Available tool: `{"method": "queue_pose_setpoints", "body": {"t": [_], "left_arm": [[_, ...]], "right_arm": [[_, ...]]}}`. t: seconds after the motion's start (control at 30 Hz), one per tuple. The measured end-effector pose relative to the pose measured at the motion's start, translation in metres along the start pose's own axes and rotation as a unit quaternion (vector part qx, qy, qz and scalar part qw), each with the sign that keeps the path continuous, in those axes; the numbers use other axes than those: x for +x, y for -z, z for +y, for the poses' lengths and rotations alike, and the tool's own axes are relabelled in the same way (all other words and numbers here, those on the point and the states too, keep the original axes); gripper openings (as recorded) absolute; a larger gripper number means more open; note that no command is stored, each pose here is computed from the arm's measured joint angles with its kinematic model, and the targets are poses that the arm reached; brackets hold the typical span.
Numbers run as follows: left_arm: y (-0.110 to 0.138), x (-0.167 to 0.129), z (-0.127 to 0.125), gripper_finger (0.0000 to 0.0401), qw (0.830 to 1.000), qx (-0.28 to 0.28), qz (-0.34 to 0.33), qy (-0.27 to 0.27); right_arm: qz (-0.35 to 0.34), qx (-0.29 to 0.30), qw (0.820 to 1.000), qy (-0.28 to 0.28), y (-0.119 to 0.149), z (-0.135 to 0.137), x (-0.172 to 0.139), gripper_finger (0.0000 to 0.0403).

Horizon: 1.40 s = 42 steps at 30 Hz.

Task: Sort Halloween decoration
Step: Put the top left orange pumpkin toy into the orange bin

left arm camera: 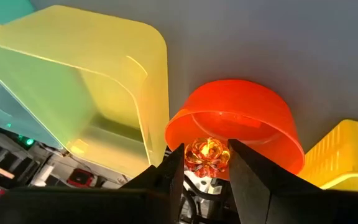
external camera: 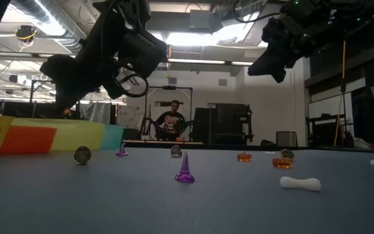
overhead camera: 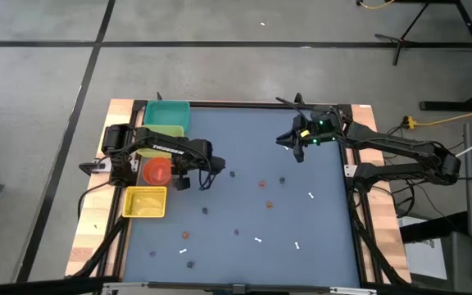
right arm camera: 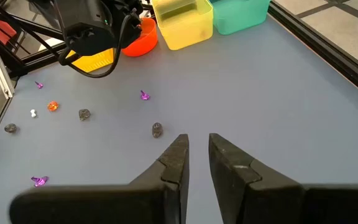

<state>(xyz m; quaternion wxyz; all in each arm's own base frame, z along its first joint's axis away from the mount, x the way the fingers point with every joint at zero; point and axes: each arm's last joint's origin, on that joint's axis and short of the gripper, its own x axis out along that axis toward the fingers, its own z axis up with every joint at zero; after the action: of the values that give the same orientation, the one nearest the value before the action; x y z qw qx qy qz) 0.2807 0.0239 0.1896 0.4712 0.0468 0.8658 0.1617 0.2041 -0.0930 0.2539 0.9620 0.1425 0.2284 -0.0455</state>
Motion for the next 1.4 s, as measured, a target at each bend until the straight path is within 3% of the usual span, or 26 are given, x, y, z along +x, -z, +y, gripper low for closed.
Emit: {"method": "queue_pose_setpoints", "body": {"t": [0.23,0.53,0.73,1.4], "left_arm": [[0.004,0.009,-0.010,0.0096,0.999,0.005,0.027,0.028],[0.007,0.016,-0.016,0.0096,0.999,0.021,0.030,-0.023],[0.007,0.016,-0.015,0.0096,0.999,-0.004,0.030,-0.023],[0.007,0.016,-0.015,0.0096,0.999,-0.007,0.030,-0.022]], "right_arm": [[0.000,0.000,1.000,0.000,0.000,0.000,0.000,0.0060],[-0.001,-0.001,1.000,0.000,0.000,0.000,0.000,0.0060],[-0.001,-0.001,1.000,0.000,0.000,0.000,0.000,0.0060],[-0.001,-0.001,1.000,0.000,0.000,0.000,0.000,0.0060]]}}
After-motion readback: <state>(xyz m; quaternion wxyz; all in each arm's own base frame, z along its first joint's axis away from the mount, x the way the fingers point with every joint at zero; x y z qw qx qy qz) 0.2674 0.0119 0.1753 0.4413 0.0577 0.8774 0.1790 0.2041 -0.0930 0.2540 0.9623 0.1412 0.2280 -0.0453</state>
